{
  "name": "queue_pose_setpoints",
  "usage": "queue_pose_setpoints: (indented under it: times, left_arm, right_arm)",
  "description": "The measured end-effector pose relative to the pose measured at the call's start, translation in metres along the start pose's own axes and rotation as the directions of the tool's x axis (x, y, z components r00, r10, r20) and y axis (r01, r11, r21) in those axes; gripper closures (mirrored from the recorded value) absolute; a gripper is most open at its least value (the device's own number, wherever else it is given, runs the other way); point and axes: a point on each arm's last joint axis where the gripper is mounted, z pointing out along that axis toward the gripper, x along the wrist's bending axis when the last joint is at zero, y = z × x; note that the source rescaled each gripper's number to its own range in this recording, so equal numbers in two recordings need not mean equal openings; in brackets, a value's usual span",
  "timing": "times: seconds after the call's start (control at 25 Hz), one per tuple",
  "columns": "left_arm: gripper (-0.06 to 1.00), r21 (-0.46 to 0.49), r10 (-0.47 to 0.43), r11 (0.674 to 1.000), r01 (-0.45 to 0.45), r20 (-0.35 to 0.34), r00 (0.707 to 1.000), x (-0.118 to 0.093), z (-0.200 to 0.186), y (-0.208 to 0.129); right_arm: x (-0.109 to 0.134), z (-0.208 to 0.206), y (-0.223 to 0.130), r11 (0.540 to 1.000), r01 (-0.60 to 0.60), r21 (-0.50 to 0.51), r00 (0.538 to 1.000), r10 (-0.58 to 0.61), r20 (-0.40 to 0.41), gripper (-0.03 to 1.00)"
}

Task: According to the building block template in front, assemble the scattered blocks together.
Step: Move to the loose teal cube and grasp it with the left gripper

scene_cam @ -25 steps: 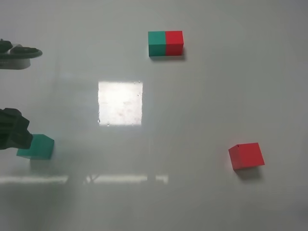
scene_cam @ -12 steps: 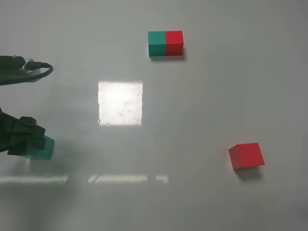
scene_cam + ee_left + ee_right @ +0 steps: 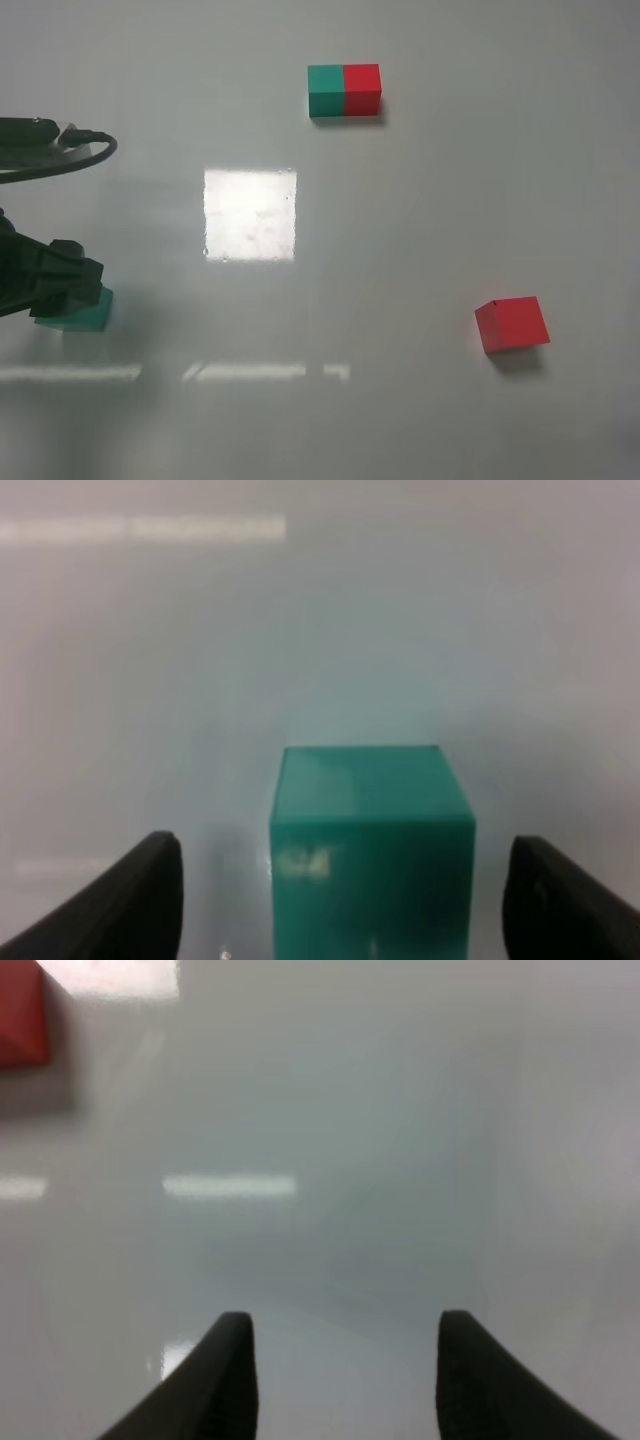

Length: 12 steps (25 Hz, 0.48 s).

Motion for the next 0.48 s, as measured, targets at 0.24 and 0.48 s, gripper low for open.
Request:
queue_pose_setpoints:
  times: [0.24,0.48]
  left_arm:
    - [-0.04,0.05,0.023,0.999,-0.022,-0.016,1.0,-0.008,0.018,-0.001]
    - [-0.03,0.043,0.014,0.999,-0.014,-0.015,1.0,-0.009,0.019,-0.001]
  right_arm:
    - [0.0,0.0,0.0,1.0,0.0,0.0,1.0,0.0,0.0,0.88]
    - [0.0,0.0,0.0,1.0,0.0,0.0,1.0,0.0,0.0,0.89]
